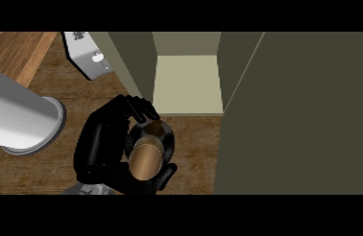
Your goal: Pick up the wine, place it into the cabinet and close the cabinet
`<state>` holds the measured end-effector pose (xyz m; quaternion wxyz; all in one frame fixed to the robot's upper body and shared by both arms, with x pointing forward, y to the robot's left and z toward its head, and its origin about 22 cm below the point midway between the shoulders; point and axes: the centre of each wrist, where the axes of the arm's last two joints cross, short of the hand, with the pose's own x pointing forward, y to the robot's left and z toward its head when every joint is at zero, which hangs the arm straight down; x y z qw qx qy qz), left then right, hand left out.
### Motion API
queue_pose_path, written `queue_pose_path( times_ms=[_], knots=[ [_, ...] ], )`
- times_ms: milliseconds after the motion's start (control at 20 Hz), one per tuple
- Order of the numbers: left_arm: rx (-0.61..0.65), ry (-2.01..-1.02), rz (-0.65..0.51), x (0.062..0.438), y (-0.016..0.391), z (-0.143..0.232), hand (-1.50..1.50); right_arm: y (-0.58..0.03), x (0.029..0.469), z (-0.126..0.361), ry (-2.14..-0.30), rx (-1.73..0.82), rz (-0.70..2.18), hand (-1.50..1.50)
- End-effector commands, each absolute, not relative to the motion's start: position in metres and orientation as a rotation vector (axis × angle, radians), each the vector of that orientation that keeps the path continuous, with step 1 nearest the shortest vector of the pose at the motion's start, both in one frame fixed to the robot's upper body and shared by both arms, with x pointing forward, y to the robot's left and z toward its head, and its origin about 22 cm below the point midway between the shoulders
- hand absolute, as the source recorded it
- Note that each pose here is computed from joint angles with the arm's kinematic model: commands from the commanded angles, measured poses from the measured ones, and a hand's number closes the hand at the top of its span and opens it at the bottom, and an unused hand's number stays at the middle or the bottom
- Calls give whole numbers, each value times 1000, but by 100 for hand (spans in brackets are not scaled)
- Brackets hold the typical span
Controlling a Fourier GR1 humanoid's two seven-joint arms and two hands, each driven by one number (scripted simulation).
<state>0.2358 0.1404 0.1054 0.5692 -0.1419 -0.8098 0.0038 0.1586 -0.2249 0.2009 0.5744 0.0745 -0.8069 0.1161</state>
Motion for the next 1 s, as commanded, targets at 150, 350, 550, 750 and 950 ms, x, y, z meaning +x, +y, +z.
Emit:
queue_pose_path(
  times_ms=[150,350,550,750,950],
  knots=[
    [-338,-1901,32,224,91,108,150,-233,125,216,-1926,249,279,-150],
    [-293,-1905,24,249,69,130,150,-226,134,212,-1918,258,277,-150],
    [-247,-1915,48,267,63,142,150,-227,129,208,-1934,248,276,-150],
    [-191,-1923,42,291,58,131,150,-220,128,209,-1914,269,284,-150],
    [-159,-1932,24,290,50,126,150,-216,128,207,-1930,272,269,-150]
  ],
)
